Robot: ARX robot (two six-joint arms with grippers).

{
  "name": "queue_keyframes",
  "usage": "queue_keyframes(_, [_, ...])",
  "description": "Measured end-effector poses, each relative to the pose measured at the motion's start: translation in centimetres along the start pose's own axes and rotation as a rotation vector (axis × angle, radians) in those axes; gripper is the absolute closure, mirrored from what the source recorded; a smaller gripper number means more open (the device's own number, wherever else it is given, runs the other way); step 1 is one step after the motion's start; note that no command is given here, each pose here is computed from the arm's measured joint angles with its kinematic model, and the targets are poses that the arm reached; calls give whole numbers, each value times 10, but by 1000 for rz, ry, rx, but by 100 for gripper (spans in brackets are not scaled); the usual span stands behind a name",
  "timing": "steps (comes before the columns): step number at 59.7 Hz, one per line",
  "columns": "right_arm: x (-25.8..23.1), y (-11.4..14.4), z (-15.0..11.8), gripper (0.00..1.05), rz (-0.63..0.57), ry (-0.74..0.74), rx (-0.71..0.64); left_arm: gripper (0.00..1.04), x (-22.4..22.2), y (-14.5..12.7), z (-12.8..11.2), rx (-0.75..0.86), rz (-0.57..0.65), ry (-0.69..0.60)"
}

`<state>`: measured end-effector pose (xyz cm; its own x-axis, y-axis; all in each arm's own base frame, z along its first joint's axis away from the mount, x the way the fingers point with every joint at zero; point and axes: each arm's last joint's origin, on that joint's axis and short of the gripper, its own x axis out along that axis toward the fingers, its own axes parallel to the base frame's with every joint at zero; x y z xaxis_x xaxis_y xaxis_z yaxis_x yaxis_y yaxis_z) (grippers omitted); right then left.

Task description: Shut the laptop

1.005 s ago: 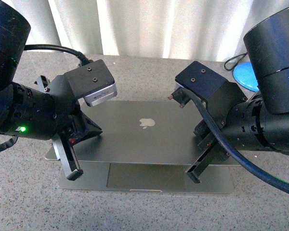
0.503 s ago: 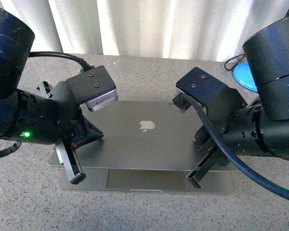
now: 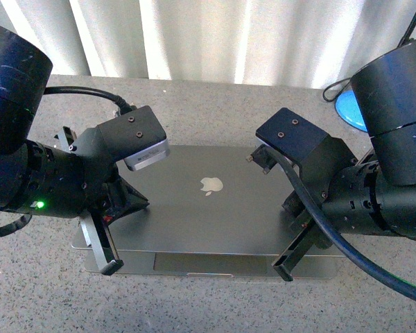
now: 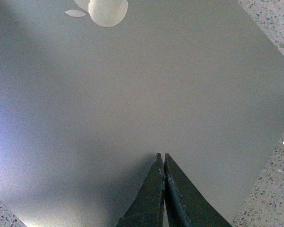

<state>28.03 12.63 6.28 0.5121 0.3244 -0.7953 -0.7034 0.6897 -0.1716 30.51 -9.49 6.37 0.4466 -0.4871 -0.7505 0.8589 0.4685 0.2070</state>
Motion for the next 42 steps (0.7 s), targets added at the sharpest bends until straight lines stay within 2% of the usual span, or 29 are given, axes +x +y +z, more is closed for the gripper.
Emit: queue_keyframes(42, [10, 6, -7, 104, 31, 17, 7, 101, 6, -4, -4, -4, -20, 13])
